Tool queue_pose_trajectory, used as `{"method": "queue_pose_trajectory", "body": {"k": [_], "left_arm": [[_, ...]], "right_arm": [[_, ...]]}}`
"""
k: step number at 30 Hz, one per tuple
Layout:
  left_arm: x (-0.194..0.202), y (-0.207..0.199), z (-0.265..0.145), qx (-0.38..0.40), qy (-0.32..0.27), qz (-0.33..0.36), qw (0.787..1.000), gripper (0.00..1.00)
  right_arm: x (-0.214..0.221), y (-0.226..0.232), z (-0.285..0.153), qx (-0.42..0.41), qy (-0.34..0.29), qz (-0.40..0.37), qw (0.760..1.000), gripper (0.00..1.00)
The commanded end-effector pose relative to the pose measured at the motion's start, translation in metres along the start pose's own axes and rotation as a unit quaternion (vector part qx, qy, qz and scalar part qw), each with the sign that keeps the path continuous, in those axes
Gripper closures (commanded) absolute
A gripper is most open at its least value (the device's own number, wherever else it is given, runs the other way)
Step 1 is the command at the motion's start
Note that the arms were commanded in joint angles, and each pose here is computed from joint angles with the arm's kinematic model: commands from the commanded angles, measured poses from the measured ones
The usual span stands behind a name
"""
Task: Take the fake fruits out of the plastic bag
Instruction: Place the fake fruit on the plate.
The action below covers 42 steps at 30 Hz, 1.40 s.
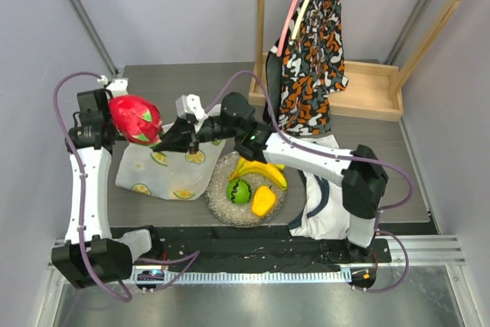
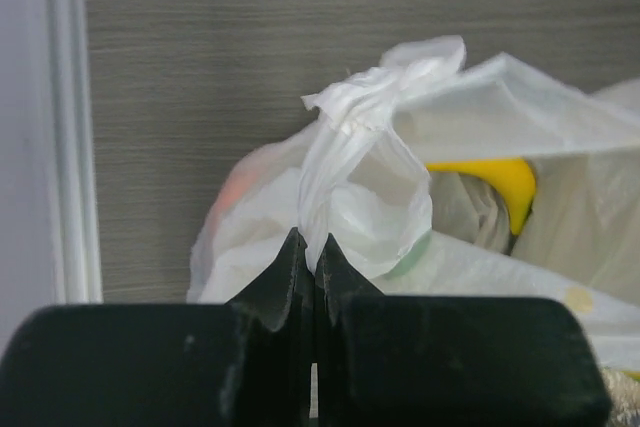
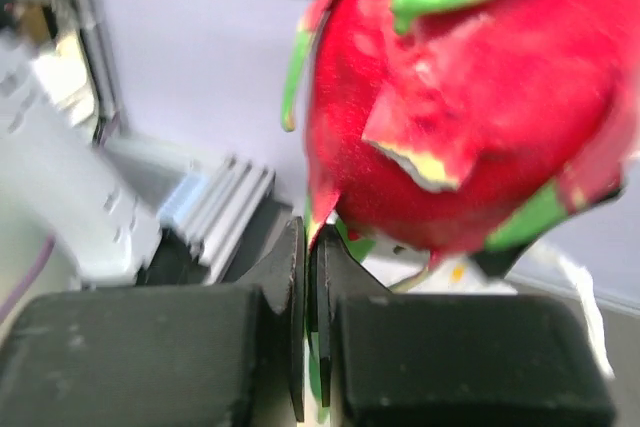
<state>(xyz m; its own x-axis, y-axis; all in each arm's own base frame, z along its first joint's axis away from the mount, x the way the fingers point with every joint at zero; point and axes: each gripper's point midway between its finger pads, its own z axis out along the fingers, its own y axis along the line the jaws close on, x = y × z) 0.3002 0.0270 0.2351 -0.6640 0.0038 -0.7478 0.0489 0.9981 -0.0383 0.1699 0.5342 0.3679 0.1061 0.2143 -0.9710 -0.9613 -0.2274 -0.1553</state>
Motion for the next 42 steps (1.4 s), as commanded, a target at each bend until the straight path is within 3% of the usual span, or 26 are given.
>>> {"method": "queue_pose_trajectory", "body": {"k": [1,4,5,8,9,11,12,15,19,30,42], "left_arm": [[-0.070,0.034,-0.001,-0.092,-0.072,-0.048,0.992,1.00],[-0.101,0.046,-0.014,-0.120,-0.111,-0.094,0.982,1.00],[-0.109,0.049,-0.018,-0.127,-0.126,-0.110,0.978,1.00],[-0.126,0.059,-0.038,-0.144,-0.157,-0.133,0.968,1.00],[-0.132,0.061,-0.044,-0.148,-0.167,-0.135,0.965,1.00],[-0.134,0.070,-0.052,-0.171,-0.172,-0.136,0.960,1.00],[-0.138,0.075,-0.057,-0.182,-0.179,-0.136,0.957,1.00],[-0.144,0.080,-0.071,-0.197,-0.199,-0.145,0.949,1.00],[-0.145,0.069,-0.079,-0.173,-0.213,-0.145,0.951,1.00],[-0.109,0.054,-0.068,-0.143,-0.180,-0.138,0.963,1.00],[-0.100,0.042,-0.057,-0.106,-0.164,-0.141,0.970,1.00]], "right_arm": [[-0.057,0.043,-0.053,-0.111,0.018,-0.189,0.976,0.99],[-0.033,0.028,-0.095,-0.121,0.078,-0.206,0.968,0.99],[-0.027,0.021,-0.103,-0.129,0.090,-0.284,0.946,0.99],[0.018,0.028,-0.142,-0.153,0.173,-0.271,0.934,0.99],[0.024,0.025,-0.149,-0.173,0.177,-0.335,0.909,0.99],[0.051,0.034,-0.172,-0.203,0.221,-0.337,0.893,0.99],[0.060,0.034,-0.177,-0.230,0.225,-0.392,0.862,0.99],[0.099,0.039,-0.200,-0.279,0.265,-0.403,0.831,0.99],[0.137,0.028,-0.216,-0.304,0.297,-0.408,0.808,0.99],[0.175,-0.024,-0.208,-0.269,0.334,-0.365,0.826,0.99],[0.203,-0.059,-0.202,-0.234,0.365,-0.354,0.828,0.99]]}}
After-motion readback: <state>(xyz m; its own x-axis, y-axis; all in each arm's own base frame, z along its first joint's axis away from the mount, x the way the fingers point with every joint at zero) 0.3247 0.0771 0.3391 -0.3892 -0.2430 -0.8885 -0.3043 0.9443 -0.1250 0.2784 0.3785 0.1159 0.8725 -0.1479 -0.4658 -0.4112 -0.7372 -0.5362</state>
